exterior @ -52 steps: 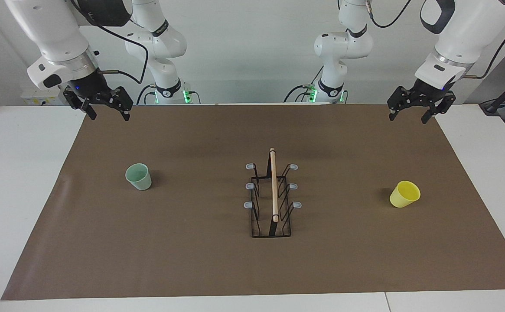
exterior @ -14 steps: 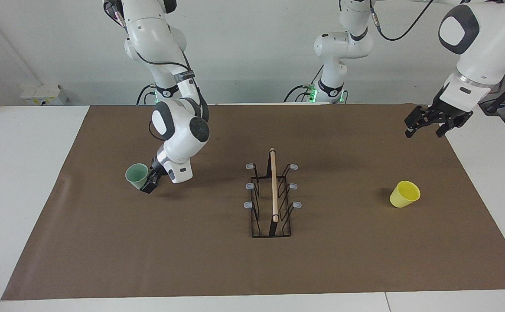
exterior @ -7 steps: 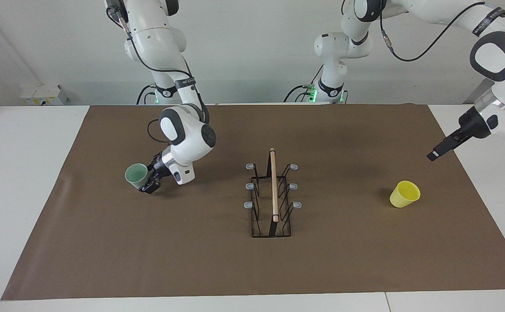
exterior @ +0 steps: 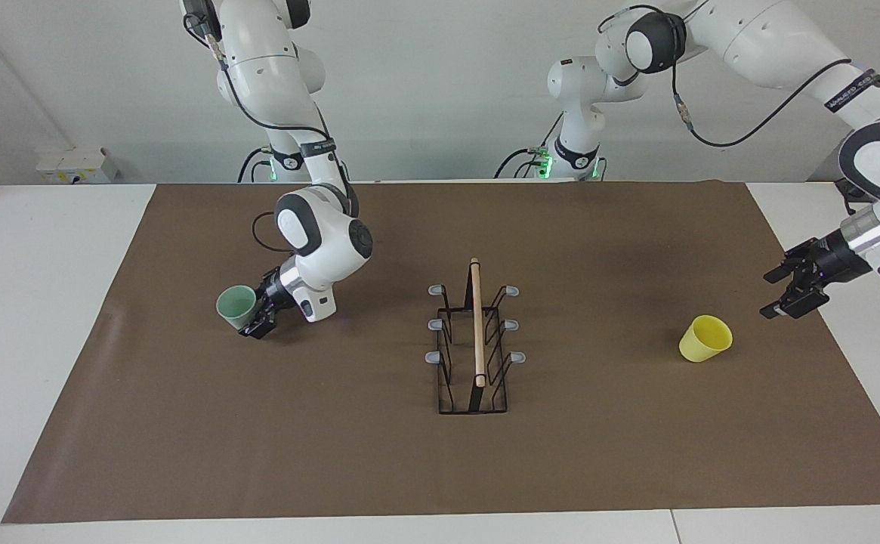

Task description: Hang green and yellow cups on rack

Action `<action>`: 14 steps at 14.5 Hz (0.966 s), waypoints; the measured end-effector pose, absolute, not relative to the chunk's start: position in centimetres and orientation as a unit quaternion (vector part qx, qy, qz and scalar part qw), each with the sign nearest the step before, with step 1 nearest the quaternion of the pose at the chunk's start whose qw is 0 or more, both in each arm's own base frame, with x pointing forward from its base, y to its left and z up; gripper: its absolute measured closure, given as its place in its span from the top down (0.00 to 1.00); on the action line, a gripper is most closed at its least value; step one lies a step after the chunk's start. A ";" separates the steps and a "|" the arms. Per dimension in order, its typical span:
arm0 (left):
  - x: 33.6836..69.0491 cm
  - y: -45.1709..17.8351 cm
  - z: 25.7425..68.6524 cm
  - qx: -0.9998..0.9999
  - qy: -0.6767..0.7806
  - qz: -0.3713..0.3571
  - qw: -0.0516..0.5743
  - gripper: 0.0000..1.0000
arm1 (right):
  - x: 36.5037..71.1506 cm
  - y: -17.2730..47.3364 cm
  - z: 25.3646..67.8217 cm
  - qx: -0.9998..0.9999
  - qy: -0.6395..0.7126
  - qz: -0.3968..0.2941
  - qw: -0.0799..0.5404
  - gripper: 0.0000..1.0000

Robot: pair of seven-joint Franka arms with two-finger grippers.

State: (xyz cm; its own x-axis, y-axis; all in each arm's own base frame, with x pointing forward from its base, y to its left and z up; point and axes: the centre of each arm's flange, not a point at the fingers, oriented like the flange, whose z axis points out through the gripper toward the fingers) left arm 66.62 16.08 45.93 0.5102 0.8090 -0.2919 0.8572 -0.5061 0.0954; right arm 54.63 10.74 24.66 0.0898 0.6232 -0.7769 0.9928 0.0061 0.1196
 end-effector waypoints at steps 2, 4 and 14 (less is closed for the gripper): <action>67.6 16.4 44.5 0.829 0.536 -0.105 0.123 1.00 | 54.3 10.4 24.2 0.647 0.620 -0.272 0.351 0.99; 68.0 17.2 43.6 0.792 0.584 -0.111 0.142 1.00 | 54.4 10.0 24.2 0.646 0.620 -0.271 0.353 0.96; 67.0 24.3 33.3 0.616 0.748 -0.144 0.201 1.00 | 56.6 10.0 26.6 0.725 0.557 -0.214 0.345 0.70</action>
State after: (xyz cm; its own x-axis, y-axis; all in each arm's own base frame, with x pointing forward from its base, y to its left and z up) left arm 66.95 24.34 33.26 -0.1611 0.8632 -0.4785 0.9791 0.2009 0.0327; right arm 56.59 10.04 26.60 0.2886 0.6598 -0.6938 0.9546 -0.1424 0.2616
